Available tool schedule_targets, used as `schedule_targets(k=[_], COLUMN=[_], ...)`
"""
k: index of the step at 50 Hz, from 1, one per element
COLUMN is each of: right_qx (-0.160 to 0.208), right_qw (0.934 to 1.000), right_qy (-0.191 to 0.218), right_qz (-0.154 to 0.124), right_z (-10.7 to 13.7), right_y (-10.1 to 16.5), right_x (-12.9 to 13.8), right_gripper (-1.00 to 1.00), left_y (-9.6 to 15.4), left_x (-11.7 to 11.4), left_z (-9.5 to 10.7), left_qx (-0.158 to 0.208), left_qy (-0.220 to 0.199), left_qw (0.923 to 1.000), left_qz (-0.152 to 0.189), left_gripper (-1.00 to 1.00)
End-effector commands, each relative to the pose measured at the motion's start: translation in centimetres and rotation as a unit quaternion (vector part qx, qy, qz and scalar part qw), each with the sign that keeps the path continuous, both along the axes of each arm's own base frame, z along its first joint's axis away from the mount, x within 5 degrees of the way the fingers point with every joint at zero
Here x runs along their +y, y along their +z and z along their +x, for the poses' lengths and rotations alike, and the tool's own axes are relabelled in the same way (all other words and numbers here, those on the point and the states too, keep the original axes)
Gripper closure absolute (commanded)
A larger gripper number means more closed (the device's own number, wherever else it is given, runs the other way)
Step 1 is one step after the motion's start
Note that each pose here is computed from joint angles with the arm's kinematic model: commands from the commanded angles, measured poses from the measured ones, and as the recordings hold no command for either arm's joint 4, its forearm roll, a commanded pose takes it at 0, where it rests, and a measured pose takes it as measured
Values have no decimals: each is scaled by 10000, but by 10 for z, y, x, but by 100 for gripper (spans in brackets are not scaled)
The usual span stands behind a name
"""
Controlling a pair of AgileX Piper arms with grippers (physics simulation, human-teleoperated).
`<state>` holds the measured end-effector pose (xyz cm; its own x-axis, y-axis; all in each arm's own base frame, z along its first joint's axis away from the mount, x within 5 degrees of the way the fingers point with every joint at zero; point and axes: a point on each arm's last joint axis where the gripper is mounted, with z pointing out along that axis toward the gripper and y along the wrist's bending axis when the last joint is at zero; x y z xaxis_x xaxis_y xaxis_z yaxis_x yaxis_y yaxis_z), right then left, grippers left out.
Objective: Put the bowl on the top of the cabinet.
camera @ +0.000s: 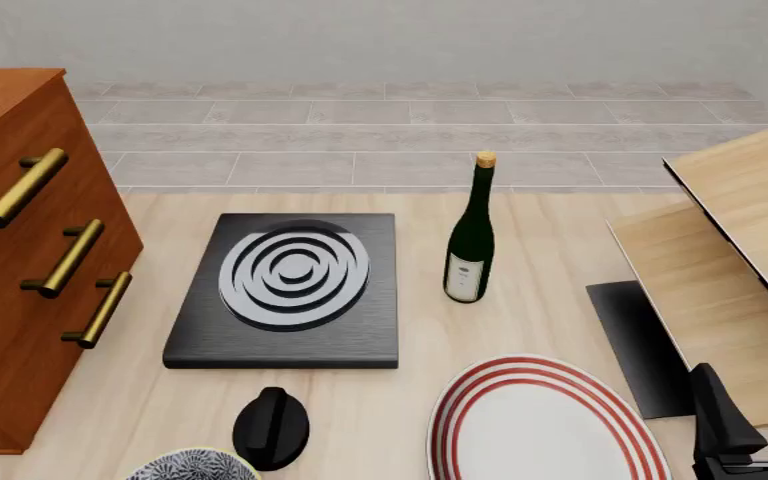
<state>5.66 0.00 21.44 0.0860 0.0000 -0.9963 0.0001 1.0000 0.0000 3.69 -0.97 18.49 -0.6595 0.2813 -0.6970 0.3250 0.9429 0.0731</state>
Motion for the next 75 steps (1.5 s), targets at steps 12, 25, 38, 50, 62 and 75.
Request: schedule_targets(k=[12, 25, 38, 50, 62, 75], right_qx=[1, -1, 1, -1, 0, 0], right_qw=[10000, 10000, 10000, 10000, 10000, 10000], right_qy=[0, 1, 0, 1, 0, 0], right_qz=[0, 1, 1, 0, 0, 0], right_z=[0, 0, 0, 0, 0, 0], right_y=[0, 0, 0, 0, 0, 0], right_x=[0, 0, 0, 0, 0, 0], right_gripper=[-100, -100, -100, -100, -100, -100], left_y=[-13, -17, -25, -33, -38, -19], left_x=[0, 0, -1, -1, -1, 1], left_z=[1, 2, 5, 8, 10, 8], left_qx=[41, 65, 101, 130, 183, -237], left_qy=[-34, -39, -1, -10, -27, 5], left_qw=[10000, 9999, 9999, 9998, 9997, 9995], left_qz=[68, 76, 105, 150, 186, 232], left_gripper=[-100, -100, -100, -100, -100, 100])
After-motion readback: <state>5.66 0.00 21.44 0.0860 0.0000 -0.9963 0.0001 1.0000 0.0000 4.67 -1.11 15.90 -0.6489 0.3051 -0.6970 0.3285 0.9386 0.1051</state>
